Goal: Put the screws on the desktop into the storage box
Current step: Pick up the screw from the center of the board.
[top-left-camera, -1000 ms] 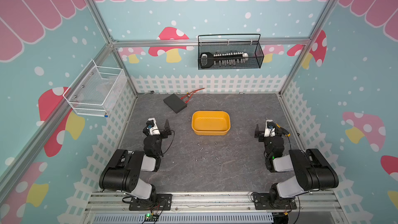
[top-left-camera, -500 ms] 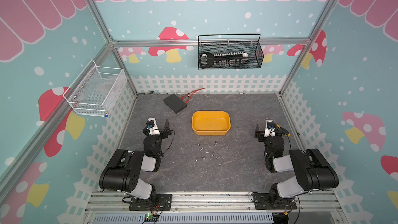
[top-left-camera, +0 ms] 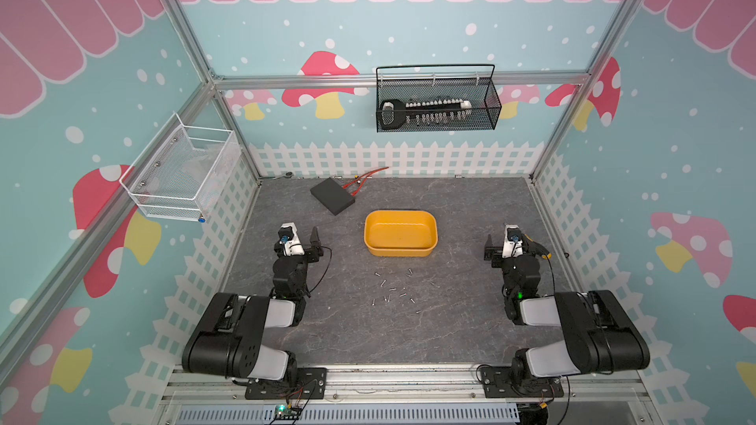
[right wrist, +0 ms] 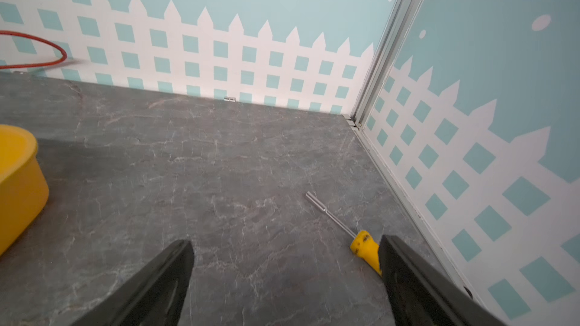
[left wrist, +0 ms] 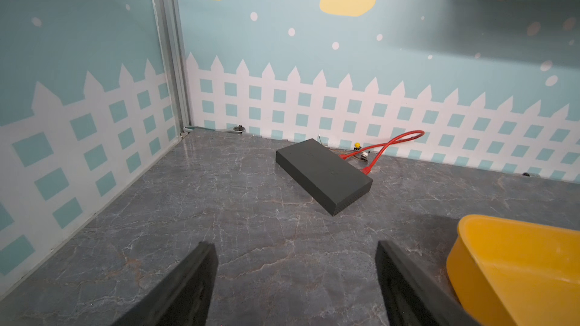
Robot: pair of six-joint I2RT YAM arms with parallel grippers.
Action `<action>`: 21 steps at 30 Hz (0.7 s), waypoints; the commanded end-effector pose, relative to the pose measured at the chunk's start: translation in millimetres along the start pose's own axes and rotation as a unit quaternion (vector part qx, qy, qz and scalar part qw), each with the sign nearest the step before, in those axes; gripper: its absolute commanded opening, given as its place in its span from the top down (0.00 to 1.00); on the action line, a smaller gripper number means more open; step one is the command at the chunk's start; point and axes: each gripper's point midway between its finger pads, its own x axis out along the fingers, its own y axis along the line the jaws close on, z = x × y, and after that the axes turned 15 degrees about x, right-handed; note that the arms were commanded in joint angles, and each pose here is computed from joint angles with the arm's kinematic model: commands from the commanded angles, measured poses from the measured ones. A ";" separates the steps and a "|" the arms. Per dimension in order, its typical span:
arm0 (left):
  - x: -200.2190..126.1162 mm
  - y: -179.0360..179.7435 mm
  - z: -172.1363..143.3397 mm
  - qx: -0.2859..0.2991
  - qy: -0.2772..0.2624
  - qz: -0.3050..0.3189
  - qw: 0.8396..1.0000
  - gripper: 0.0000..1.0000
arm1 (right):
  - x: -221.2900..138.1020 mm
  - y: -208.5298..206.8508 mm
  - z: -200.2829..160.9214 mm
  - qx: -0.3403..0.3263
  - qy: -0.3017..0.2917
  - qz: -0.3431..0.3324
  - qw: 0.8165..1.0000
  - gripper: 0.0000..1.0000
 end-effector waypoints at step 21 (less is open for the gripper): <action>-60.9 -86.6 105.0 -0.046 0.147 -0.228 0.961 0.34 | -96.7 107.9 70.4 0.116 0.283 0.220 0.926 0.08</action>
